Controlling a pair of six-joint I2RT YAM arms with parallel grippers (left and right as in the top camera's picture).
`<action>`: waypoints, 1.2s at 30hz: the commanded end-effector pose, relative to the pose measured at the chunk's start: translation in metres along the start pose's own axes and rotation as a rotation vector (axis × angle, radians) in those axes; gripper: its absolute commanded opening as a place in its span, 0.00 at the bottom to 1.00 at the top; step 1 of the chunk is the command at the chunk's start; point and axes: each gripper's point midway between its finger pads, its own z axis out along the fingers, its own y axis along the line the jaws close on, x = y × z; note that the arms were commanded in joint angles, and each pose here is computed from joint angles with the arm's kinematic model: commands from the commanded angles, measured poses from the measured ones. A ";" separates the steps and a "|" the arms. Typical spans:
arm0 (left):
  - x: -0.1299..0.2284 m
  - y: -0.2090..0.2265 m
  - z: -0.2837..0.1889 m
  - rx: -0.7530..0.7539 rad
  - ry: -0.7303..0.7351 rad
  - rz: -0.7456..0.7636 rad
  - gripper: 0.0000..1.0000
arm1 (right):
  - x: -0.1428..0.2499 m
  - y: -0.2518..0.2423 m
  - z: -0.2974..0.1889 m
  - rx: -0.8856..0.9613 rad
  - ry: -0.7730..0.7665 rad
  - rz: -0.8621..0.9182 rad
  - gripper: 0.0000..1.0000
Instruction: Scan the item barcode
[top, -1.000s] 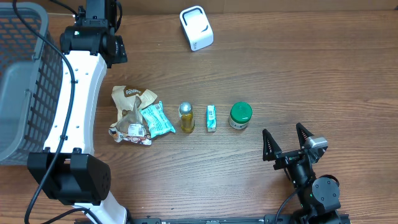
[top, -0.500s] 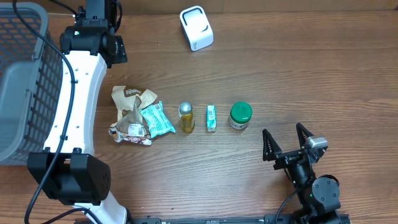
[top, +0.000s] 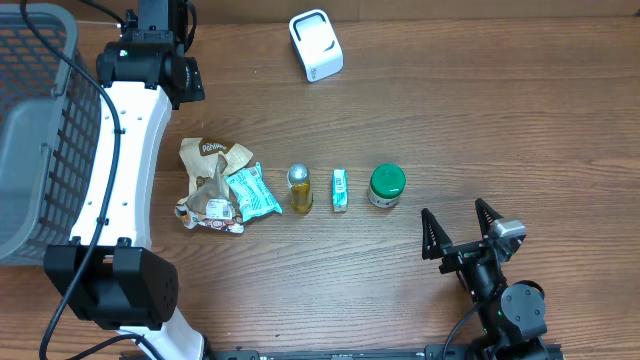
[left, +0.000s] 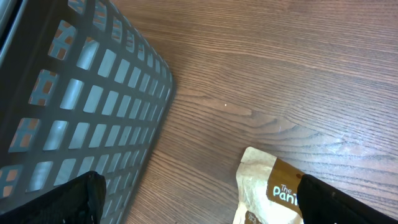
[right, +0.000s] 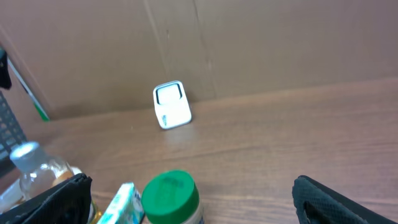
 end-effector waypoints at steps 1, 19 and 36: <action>-0.008 0.006 -0.011 -0.009 -0.034 -0.007 1.00 | -0.030 0.010 -0.008 -0.026 -0.044 -0.002 1.00; -0.008 0.006 -0.011 -0.009 -0.034 -0.007 1.00 | -0.210 0.041 -0.063 0.092 0.107 -0.009 1.00; -0.008 0.006 -0.011 -0.009 -0.034 -0.007 1.00 | -0.103 0.070 0.086 0.034 0.952 0.108 1.00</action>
